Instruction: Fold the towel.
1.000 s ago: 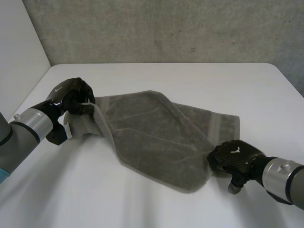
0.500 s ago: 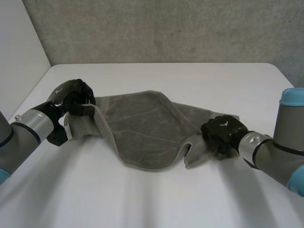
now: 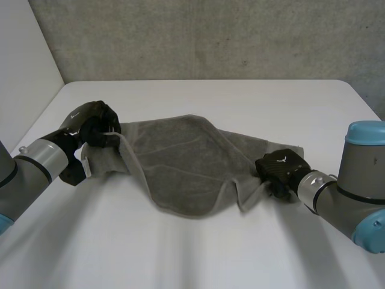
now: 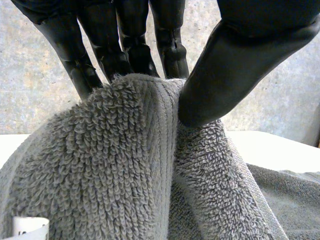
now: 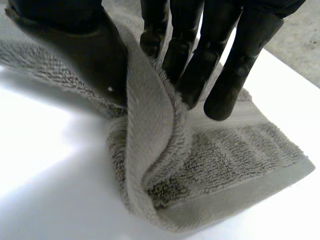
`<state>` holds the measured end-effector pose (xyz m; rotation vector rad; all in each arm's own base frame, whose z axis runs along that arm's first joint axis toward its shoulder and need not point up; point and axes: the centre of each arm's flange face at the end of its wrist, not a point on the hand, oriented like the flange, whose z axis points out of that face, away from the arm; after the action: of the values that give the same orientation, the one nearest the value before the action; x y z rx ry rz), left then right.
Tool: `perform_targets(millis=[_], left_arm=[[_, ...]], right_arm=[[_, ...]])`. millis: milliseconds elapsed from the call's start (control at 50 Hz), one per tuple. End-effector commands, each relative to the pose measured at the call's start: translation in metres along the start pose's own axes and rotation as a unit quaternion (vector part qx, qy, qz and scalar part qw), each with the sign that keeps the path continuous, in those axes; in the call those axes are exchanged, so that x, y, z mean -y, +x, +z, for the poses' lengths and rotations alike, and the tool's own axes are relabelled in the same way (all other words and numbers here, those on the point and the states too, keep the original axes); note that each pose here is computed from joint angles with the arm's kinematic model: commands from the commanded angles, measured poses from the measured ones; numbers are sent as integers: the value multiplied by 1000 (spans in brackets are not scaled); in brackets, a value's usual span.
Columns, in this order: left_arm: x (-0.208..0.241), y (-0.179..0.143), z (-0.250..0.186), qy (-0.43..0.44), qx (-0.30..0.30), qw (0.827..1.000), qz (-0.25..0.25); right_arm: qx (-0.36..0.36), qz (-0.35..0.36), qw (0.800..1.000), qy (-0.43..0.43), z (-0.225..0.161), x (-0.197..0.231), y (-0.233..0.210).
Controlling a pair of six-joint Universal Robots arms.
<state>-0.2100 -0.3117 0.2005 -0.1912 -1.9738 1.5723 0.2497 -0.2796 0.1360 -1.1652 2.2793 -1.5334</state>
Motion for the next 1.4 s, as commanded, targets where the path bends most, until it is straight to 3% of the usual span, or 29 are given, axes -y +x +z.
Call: perform_targets(millis=[20, 160, 280, 420, 460, 580, 700, 800, 840, 960, 1060, 1100, 1120, 1160, 1180, 1220, 1320, 1360, 1400], left_arm=[[0, 0, -1, 0, 0, 1000, 0], [3, 2, -2, 4, -2, 1000, 3], [16, 6, -4, 19, -5, 1000, 11], [81, 36, -28, 106, -49, 992, 55], [93, 41, -33, 119, -58, 989, 63], [119, 36, -43, 133, -49, 987, 72], [96, 17, -21, 91, -36, 994, 47], [67, -9, 14, 42, -27, 998, 23], [62, -12, 26, 36, -30, 999, 21], [80, -4, 70, 74, -66, 994, 48], [139, 7, 90, 172, -75, 978, 91], [188, 20, 90, 256, -69, 957, 115], [189, 20, 90, 256, -69, 957, 116], [227, 36, 81, 320, -75, 935, 135], [227, 36, 81, 320, -75, 935, 135], [248, 46, 73, 361, -85, 917, 148], [240, 48, 76, 363, -91, 916, 148], [229, 44, 80, 347, -87, 923, 142], [193, 29, 88, 294, -71, 945, 124]], right_arm=[[-18, 49, 998, 42, -12, 26, 12], [-28, 95, 992, 80, -23, 48, 23], [-63, 139, 982, 111, -42, 68, 70], [-72, 133, 973, 174, -96, 118, 99], [-88, 144, 962, 216, -116, 140, 114], [-93, 155, 952, 246, -125, 159, 126], [-68, 176, 965, 183, -82, 135, 133], [-35, 119, 987, 99, -31, 114, 121], [-27, 101, 990, 97, -6, 119, 113], [-46, 100, 985, 133, 19, 134, 120], [-73, 82, 967, 228, 26, 176, 131], [-102, 66, 941, 315, 10, 217, 141], [-102, 66, 941, 315, 10, 217, 141], [-132, 61, 912, 383, -9, 245, 153], [-141, 62, 902, 404, -16, 253, 157], [-144, 62, 898, 411, -19, 257, 158], [-133, 72, 913, 379, -9, 243, 154], [-126, 81, 923, 353, -3, 233, 152], [-102, 93, 949, 284, 13, 204, 142]])
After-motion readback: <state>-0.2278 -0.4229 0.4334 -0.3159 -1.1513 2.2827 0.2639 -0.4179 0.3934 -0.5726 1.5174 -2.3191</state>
